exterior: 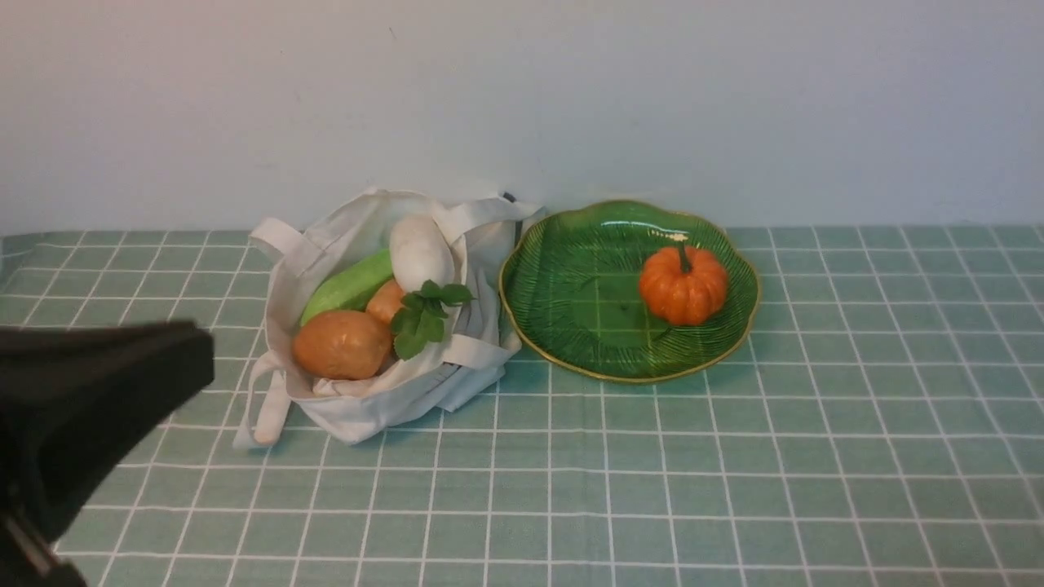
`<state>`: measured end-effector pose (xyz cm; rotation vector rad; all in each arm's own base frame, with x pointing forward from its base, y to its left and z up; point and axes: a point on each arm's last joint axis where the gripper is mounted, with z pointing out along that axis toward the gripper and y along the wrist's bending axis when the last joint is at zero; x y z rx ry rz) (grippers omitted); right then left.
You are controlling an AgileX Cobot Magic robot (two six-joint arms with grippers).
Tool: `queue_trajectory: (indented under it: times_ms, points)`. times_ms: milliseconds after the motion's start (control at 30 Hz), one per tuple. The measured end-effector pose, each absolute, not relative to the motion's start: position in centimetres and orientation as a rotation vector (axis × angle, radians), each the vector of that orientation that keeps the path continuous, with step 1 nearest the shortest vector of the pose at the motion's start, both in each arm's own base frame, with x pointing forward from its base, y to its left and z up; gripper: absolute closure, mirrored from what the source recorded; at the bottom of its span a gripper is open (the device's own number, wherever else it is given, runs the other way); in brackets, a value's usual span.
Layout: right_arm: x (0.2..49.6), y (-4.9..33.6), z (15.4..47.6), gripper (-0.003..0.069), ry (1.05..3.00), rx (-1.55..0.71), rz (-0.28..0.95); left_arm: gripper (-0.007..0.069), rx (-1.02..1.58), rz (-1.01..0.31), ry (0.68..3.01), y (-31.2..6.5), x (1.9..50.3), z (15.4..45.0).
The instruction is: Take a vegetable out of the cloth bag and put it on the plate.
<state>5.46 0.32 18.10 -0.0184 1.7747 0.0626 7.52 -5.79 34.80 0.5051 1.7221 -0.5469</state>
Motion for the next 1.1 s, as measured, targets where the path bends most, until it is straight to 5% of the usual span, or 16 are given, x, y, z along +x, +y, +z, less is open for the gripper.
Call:
queue_trajectory:
  times_ms: [200,767,1100]
  points:
    - [5.5,0.3,18.1,0.0675,1.775,-0.018,0.063,0.0630,0.416,-0.528,1.624,-4.6,6.6,29.6]
    - [5.5,0.3,18.1,0.0675,1.775,-0.018,0.063,0.0630,0.479,-0.500,1.729,-4.7,6.6,27.1]
    - [5.5,0.3,18.1,0.0675,1.775,-0.018,0.063,0.0630,0.512,-0.378,1.866,-3.8,6.1,23.0]
